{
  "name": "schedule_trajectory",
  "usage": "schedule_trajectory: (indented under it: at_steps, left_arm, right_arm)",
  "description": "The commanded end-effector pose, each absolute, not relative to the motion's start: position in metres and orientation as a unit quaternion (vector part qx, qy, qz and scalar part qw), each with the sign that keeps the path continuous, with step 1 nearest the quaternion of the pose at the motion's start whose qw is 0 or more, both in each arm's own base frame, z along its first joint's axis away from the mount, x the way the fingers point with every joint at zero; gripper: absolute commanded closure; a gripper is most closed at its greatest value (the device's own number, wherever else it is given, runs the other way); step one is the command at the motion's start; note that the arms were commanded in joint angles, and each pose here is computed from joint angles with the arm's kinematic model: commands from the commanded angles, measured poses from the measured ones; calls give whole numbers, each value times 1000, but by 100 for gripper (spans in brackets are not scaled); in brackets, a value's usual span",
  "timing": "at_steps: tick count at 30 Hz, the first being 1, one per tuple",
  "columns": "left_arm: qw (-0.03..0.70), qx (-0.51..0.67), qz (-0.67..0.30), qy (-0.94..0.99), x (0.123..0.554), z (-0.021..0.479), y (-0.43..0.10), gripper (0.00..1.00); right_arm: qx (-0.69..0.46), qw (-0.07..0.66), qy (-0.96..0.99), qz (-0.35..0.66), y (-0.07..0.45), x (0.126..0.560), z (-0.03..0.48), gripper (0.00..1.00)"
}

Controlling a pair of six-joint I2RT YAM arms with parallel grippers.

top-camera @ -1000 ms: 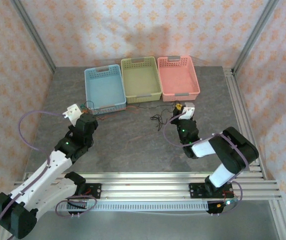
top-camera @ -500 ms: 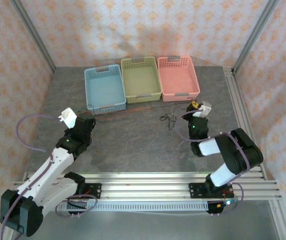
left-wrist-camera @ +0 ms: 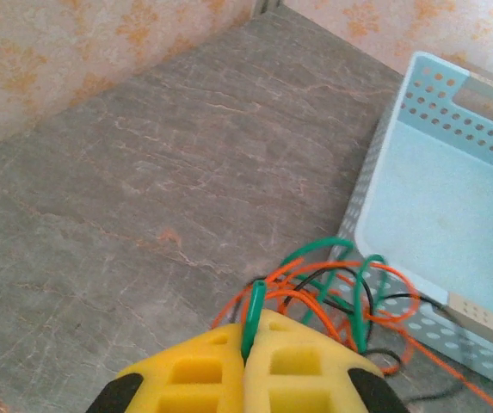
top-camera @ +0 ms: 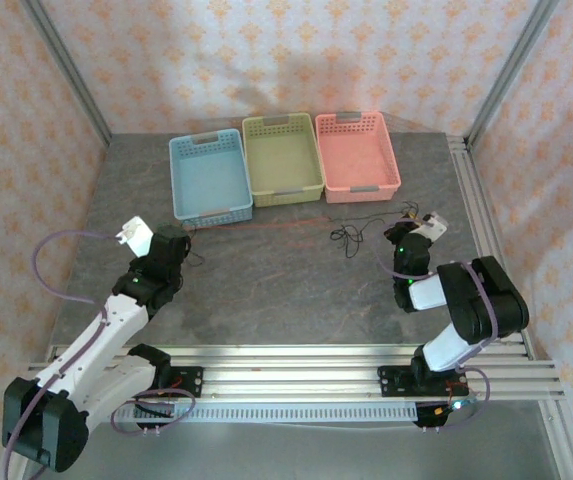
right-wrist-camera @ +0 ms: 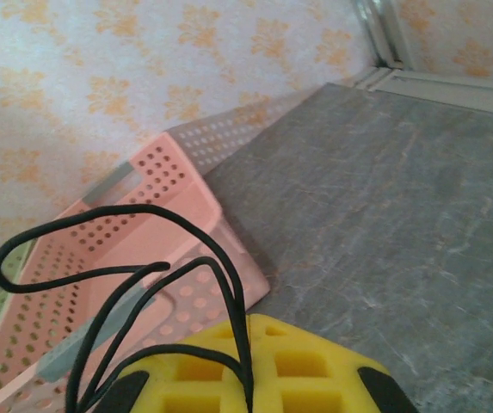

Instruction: Untangle the cables

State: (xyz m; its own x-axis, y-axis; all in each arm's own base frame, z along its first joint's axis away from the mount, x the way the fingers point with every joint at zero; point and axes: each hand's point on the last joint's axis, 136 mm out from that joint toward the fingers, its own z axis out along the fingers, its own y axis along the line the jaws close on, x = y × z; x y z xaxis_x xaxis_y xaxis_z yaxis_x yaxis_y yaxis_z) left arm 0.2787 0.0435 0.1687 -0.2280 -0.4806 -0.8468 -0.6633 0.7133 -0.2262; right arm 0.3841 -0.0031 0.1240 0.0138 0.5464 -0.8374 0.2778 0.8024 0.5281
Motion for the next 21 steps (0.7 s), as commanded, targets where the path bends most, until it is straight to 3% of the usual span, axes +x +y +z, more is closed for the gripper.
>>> schedule_trajectory:
  at_steps: [1, 10, 21]
  left_arm:
    - [503, -391, 99, 765, 272, 166, 54, 100]
    - [503, -391, 97, 765, 272, 166, 54, 100]
    - [500, -374, 79, 777, 281, 165, 45, 100]
  right_arm:
    - [352, 627, 688, 97, -24, 376, 111, 100]
    - [339, 623, 692, 133, -15, 381, 112, 100]
    - [104, 591, 713, 363, 123, 403, 150, 100]
